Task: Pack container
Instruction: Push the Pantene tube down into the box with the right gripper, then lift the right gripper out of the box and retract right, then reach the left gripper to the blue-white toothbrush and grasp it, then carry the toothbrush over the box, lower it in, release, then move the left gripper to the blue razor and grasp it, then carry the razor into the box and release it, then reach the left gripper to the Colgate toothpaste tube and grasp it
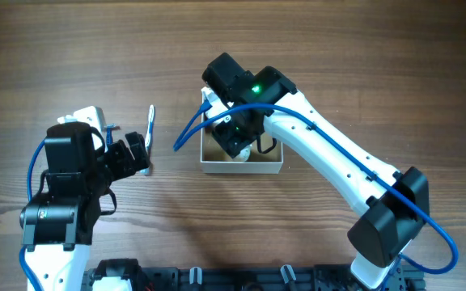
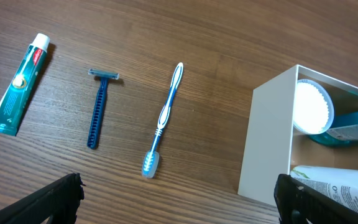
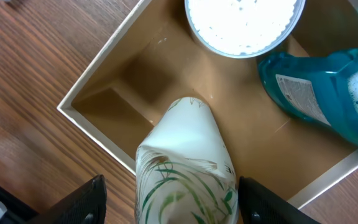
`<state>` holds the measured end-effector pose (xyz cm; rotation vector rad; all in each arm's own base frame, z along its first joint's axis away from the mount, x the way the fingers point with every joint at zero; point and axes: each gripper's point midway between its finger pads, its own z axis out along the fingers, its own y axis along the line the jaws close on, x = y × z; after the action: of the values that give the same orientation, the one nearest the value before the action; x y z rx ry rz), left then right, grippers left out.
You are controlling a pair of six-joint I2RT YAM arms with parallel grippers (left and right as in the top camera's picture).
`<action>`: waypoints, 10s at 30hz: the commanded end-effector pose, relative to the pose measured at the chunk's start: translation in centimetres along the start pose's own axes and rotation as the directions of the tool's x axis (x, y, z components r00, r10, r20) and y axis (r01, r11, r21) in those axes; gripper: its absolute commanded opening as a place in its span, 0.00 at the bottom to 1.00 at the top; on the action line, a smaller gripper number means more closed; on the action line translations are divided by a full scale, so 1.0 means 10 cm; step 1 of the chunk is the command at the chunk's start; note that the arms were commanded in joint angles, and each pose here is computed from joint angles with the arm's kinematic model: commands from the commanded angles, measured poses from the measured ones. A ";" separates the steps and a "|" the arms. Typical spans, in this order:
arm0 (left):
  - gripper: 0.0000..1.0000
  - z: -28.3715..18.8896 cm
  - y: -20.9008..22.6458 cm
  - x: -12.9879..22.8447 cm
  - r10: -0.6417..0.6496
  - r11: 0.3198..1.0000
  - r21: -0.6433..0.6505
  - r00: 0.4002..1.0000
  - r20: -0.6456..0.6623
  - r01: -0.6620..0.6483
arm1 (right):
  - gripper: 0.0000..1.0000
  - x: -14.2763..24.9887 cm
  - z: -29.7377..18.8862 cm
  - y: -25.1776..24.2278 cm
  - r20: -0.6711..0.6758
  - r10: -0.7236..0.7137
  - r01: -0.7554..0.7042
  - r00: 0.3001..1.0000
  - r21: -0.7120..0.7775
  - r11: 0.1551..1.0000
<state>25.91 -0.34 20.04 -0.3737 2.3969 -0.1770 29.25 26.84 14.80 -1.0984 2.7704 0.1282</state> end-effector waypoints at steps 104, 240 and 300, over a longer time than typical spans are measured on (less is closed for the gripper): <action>1.00 2.19 0.07 0.54 0.209 0.943 -0.049 0.700 -0.683 -0.329 | 0.97 1.85 -0.48 -1.96 0.234 0.840 -0.866 0.490 0.014 0.501; 0.04 1.95 0.71 0.31 0.044 0.985 -0.108 0.809 -0.587 -0.133 | 1.00 2.23 -0.55 -2.30 0.267 0.878 -0.916 0.398 0.075 0.393; 0.22 2.09 1.99 0.18 -0.187 0.962 -0.269 0.829 -0.527 0.046 | 1.00 2.24 -0.55 -2.28 0.258 0.885 -0.921 0.388 0.069 0.384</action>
<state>34.79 18.12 -0.22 -0.6474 2.9481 0.0132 28.40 -5.26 16.15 0.6019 2.7351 0.0709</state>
